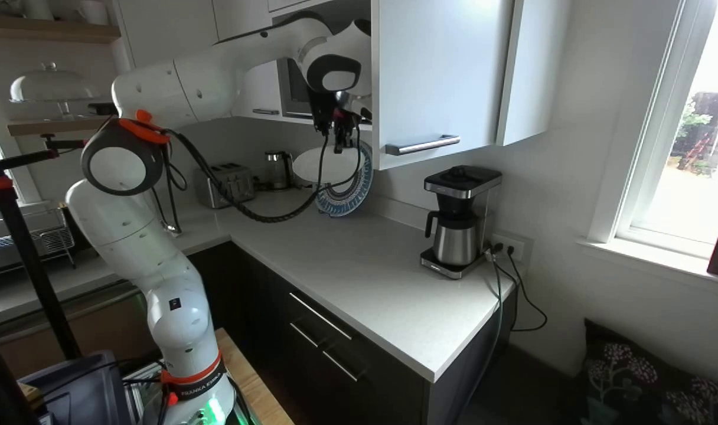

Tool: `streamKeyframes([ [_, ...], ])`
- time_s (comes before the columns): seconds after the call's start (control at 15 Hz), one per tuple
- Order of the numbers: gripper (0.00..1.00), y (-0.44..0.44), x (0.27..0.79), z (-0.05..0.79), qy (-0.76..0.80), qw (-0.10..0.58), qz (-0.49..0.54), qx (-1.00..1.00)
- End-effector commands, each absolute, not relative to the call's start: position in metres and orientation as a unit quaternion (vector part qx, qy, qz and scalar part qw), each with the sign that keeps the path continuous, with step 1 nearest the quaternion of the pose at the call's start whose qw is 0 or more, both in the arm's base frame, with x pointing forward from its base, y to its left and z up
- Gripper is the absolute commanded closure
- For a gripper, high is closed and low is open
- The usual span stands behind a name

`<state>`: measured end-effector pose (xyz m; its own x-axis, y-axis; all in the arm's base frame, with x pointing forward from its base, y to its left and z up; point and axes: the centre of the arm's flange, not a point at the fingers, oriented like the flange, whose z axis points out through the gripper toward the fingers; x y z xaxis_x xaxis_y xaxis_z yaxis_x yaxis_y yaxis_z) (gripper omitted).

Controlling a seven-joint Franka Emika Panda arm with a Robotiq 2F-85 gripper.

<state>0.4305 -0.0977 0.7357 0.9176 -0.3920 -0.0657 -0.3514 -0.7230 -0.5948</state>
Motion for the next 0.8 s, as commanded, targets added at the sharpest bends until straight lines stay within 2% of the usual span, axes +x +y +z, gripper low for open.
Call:
streamKeyframes([
  [0.0, 1.0, -0.082, 0.416, 0.664, 0.155, 0.319, -0.034, -0.934],
  [0.73, 1.0, -0.09, 0.424, 0.521, 0.121, 0.333, -0.071, -0.932],
])
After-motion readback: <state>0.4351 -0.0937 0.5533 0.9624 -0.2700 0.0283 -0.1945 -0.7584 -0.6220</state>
